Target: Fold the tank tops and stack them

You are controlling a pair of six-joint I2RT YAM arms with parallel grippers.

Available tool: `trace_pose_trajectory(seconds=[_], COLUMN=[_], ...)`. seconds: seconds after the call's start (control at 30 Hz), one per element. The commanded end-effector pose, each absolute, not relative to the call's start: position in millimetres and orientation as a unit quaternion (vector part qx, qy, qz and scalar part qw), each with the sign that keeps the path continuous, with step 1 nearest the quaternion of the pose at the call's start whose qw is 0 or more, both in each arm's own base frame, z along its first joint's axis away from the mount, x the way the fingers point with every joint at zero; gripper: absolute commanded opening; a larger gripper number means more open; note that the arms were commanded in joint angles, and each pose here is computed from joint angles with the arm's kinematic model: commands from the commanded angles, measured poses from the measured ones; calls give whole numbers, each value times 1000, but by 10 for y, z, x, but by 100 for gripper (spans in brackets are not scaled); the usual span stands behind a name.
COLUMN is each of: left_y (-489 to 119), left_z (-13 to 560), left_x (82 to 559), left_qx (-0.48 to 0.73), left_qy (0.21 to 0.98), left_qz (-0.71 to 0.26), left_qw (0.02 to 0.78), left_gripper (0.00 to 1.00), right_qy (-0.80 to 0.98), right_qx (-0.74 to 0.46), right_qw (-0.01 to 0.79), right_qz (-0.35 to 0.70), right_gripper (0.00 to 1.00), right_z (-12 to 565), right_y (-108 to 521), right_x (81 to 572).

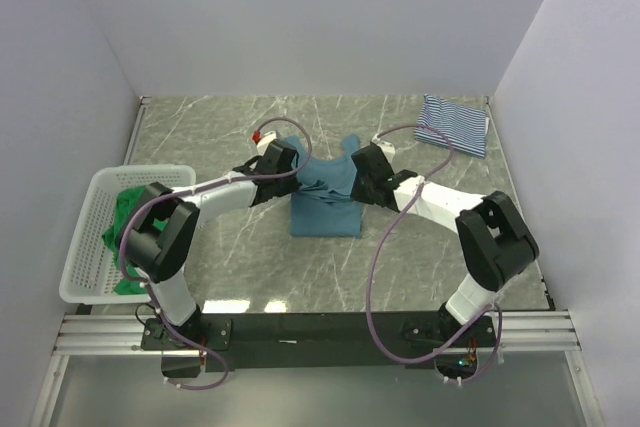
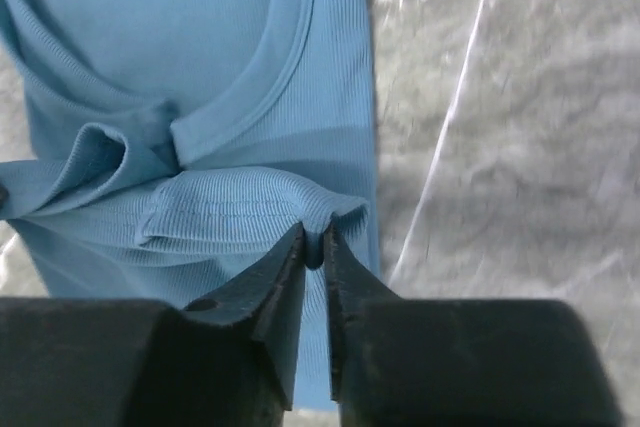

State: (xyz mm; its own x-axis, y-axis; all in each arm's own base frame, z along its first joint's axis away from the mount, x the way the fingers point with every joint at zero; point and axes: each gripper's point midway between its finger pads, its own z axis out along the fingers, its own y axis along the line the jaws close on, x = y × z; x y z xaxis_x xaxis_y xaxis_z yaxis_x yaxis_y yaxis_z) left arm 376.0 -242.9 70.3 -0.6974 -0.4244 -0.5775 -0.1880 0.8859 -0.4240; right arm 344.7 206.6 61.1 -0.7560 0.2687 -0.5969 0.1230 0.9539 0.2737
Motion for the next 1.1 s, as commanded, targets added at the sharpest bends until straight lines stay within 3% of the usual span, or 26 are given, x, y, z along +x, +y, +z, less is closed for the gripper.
trace_pose_trajectory(seconds=[0.0, 0.13, 0.23, 0.37, 0.47, 0.7, 0.8, 1.07], left_y=[-2562, -2547, -2461, -2387, -2335, -2535, -2731, -2885], left_z=[944, 1032, 1163, 1324, 1348, 1092, 953, 305], left_x=[3980, 4046, 4032, 3955, 3839, 3339, 3166, 2877], left_qx=[-141, -131, -139, -148, -158, -155, -144, -144], left_qy=[891, 889, 882, 873, 873, 880, 876, 912], left_qz=[-204, -207, -205, -211, -216, -256, -300, -240], left_qw=[380, 386, 402, 414, 409, 369, 350, 300], left_gripper=[18, 44, 55, 59, 55, 31, 24, 9], right_qy=[916, 916, 910, 903, 905, 914, 915, 947], right_qx=[90, 85, 83, 93, 93, 79, 79, 69], right_qw=[366, 372, 389, 403, 396, 375, 367, 296], right_qz=[135, 122, 114, 118, 127, 133, 149, 102], right_gripper=[23, 51, 60, 60, 58, 55, 50, 33], right_z=[806, 836, 971, 1193, 1198, 941, 803, 209], right_y=[2162, 2113, 2074, 2020, 2027, 2147, 2213, 2157], right_x=[3713, 3822, 3876, 3823, 3646, 3092, 2977, 2752])
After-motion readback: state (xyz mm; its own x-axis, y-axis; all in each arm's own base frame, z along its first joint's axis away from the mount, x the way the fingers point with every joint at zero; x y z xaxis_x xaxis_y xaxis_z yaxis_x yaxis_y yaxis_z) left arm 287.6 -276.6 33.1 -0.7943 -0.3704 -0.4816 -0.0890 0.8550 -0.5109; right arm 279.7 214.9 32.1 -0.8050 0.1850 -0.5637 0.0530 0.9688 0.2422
